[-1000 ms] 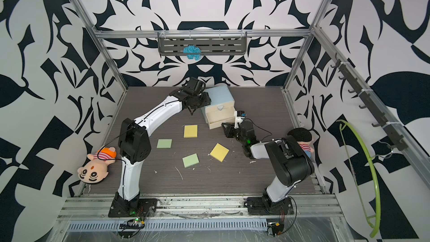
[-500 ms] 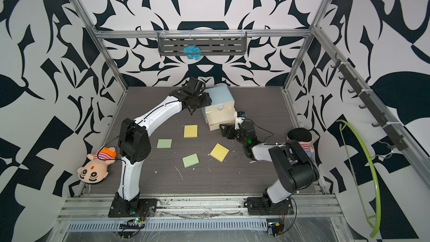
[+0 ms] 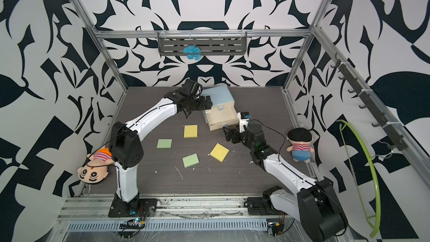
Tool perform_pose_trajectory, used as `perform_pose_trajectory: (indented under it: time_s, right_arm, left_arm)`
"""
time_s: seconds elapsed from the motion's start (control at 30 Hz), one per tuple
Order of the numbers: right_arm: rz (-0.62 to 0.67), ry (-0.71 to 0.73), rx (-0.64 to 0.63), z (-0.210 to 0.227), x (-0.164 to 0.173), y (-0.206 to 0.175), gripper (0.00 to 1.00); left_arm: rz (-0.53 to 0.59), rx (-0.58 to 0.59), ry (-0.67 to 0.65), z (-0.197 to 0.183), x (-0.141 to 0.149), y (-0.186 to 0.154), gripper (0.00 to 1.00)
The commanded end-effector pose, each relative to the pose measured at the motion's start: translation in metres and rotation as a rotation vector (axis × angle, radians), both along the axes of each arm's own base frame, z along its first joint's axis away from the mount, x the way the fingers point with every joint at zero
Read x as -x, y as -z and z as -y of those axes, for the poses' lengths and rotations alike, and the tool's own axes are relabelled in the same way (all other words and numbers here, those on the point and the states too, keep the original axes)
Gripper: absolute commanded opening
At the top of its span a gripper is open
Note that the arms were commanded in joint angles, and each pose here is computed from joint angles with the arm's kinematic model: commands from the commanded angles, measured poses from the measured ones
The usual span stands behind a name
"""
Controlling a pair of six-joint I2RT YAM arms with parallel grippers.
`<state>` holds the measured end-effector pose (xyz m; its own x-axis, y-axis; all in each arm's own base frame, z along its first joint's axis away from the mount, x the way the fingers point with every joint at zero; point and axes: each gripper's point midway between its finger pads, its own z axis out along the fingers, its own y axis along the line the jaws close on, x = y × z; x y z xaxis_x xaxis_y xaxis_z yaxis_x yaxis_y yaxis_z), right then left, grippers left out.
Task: Please put the sticky notes in the drawer by color
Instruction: Open the drawer in the storage box.
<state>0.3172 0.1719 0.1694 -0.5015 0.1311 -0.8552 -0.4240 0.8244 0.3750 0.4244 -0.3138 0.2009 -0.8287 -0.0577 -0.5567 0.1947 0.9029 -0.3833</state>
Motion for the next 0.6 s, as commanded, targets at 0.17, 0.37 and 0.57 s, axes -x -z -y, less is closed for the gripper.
perform_pose_trajectory:
  time_s: [0.17,0.37,0.57]
  right_arm:
    - [0.092,-0.222,0.126,-0.049,0.023,-0.021,0.86]
    - [0.137,-0.52,0.232,-0.105,0.056,-0.01,0.85]
    - [0.123,-0.787,0.38,-0.151,0.086,0.013,0.86]
  left_arm:
    - [0.093,-0.177,-0.164,-0.095,0.053,-0.012,0.99]
    - [-0.115,-0.256,-0.381,-0.177,0.101,0.048,0.99]
    - [-0.286,-0.195,-0.576,-0.231,0.135,0.087,0.99]
